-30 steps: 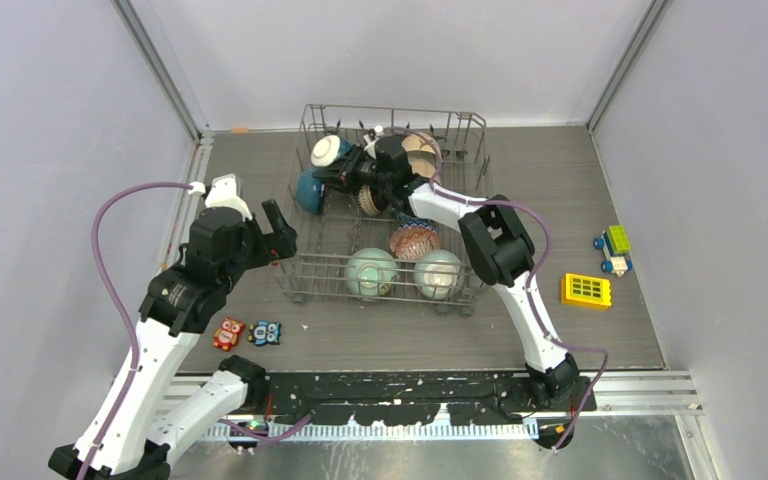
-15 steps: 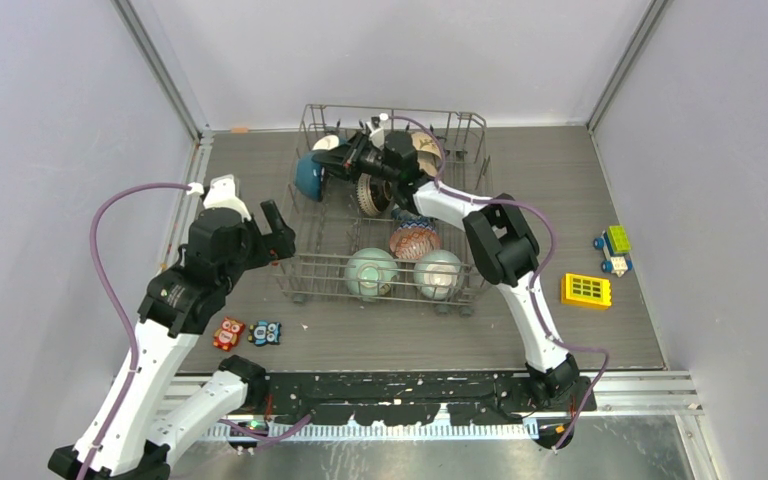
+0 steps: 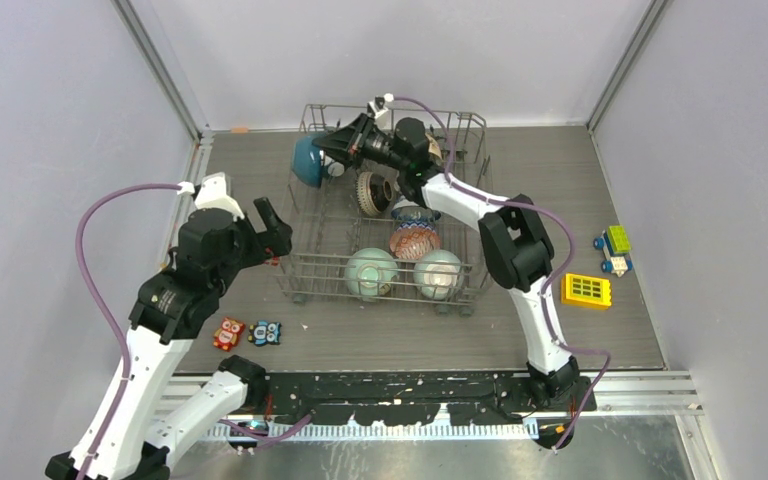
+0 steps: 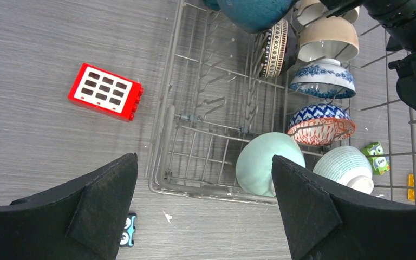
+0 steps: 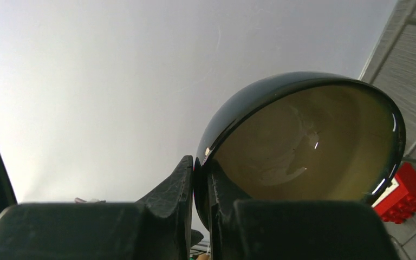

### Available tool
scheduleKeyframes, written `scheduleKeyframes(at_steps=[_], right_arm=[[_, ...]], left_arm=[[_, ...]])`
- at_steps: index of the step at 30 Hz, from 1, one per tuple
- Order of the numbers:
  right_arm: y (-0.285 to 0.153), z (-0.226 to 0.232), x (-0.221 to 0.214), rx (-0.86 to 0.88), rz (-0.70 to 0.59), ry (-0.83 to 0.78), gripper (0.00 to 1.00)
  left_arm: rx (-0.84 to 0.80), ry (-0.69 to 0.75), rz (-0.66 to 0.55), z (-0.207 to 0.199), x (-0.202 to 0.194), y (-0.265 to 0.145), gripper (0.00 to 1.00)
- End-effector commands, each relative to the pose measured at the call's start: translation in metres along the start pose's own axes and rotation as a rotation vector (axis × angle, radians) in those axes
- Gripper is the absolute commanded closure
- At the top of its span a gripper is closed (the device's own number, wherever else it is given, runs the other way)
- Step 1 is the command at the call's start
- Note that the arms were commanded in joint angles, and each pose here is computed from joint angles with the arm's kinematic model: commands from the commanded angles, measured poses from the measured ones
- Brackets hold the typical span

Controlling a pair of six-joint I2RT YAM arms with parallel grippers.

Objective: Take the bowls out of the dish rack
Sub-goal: Pick up the bowl from the dish rack, then place the bowl at the center of the board.

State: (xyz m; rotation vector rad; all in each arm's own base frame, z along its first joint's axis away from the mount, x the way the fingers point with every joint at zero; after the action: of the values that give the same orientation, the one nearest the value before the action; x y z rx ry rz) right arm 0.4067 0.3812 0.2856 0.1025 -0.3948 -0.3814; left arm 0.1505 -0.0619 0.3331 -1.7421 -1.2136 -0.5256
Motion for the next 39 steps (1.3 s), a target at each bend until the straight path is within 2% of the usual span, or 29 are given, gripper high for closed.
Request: scheduleKeyframes(at_steps=[1, 12, 17, 24, 28, 33, 37, 39], right_arm=[[-0.021, 0.108, 0.014, 0.247, -0.03, -0.174, 0.99], [-0.065, 0.165, 0.001, 0.114, 0.014, -0.407, 0.99], [-0.103, 0.202, -0.016, -0.032, 0.014, -0.605, 0.99], [-0.157, 0.244, -0.056, -0.242, 0.102, -0.885, 0.99], [-0.192, 0.263, -0.075, -0.358, 0.147, -1.04, 0.99], [-0.225, 0.276, -0.099, -0.534, 0.235, -1.209, 0.99], [-0.235, 0.277, -0.119, -0.633, 0.311, -1.405, 0.99], [-0.236, 0.274, -0.134, -0.626, 0.382, -1.532, 0.99]], left_arm=[[-0.036, -0.045, -0.056, -0.007, 0.014, -0.012, 0.05], [-0.09, -0.092, -0.105, -0.018, 0.03, -0.023, 0.05], [-0.127, -0.124, -0.108, -0.026, 0.035, -0.024, 0.04], [-0.159, -0.149, -0.088, -0.039, 0.043, -0.024, 0.02], [-0.202, -0.144, -0.036, -0.05, 0.048, -0.027, 0.0], [-0.381, -0.113, 0.092, -0.072, 0.047, -0.034, 0.0], [-0.481, -0.094, 0.2, -0.088, 0.048, -0.038, 0.0], [-0.514, -0.078, 0.239, -0.094, 0.049, -0.039, 0.0]])
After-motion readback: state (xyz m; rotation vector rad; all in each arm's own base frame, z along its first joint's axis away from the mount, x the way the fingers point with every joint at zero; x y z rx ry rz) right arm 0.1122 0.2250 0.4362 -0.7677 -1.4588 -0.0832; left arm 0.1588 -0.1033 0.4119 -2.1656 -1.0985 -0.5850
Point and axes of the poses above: each gripper's point midway between its finger pads, its own y axis out along the fingers, its own z axis along the line the jaws close on, x = y × z, the point moved 9 cm from there along -y, back along the fingers, and after that the axes turned 12 degrees about -y, right-handed, at the moved point
